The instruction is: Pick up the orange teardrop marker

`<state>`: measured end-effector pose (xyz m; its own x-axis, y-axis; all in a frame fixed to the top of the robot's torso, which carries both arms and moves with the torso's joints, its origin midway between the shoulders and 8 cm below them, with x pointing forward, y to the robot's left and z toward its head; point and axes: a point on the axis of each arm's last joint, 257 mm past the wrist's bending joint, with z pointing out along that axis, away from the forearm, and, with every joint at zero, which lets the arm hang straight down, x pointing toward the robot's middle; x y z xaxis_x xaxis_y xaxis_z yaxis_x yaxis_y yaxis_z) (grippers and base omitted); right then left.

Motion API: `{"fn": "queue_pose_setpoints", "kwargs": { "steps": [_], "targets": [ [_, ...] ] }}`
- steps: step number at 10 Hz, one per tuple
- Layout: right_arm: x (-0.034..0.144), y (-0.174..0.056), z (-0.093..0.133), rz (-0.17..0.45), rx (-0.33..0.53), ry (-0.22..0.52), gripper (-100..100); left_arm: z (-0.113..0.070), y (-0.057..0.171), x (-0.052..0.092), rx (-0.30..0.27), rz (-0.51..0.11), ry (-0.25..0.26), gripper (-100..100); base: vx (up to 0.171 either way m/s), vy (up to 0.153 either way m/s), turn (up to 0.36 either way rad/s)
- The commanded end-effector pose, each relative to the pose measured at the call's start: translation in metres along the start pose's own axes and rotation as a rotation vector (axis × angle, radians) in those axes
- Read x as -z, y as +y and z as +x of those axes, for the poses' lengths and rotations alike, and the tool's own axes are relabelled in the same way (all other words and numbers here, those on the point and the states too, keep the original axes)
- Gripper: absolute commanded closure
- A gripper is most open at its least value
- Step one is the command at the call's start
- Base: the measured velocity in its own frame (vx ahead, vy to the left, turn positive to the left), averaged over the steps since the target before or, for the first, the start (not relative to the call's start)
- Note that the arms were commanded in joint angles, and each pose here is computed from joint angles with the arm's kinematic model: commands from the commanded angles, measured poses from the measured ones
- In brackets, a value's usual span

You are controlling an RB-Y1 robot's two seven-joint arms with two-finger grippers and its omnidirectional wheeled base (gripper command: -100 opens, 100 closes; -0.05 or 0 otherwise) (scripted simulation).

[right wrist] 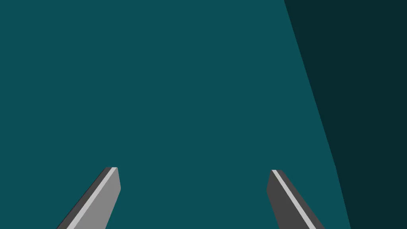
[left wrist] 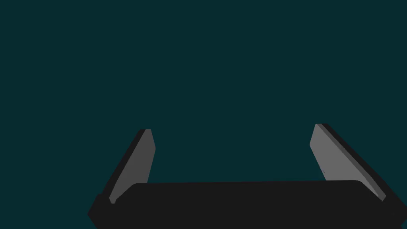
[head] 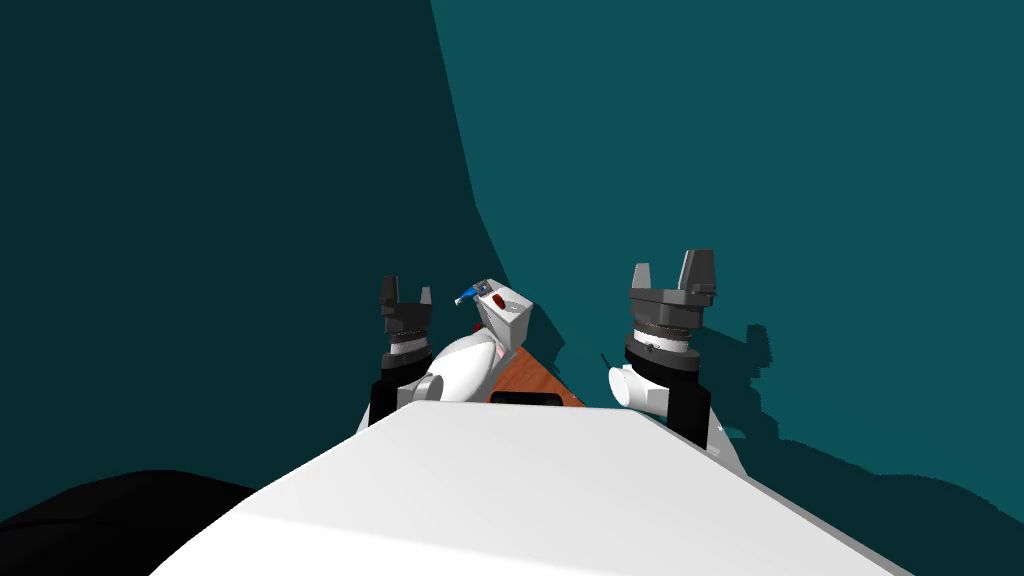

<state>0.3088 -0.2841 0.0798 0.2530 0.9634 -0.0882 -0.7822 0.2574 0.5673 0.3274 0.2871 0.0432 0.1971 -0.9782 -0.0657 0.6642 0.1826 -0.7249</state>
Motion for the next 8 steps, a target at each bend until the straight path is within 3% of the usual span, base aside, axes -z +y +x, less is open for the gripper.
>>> {"fn": "queue_pose_setpoints", "kwargs": {
  "steps": [1,8],
  "targets": [
    [0.0,0.0,0.0,0.0,0.0,0.0,0,0.008,0.012,-0.003,-0.008,-0.028,0.041,-100,-0.03,0.01,-0.067],
    [0.0,0.0,0.0,0.0,0.0,0.0,0,0.033,0.072,-0.023,-0.039,-0.155,0.149,-100,-0.07,0.004,-0.09]
  ]
}}
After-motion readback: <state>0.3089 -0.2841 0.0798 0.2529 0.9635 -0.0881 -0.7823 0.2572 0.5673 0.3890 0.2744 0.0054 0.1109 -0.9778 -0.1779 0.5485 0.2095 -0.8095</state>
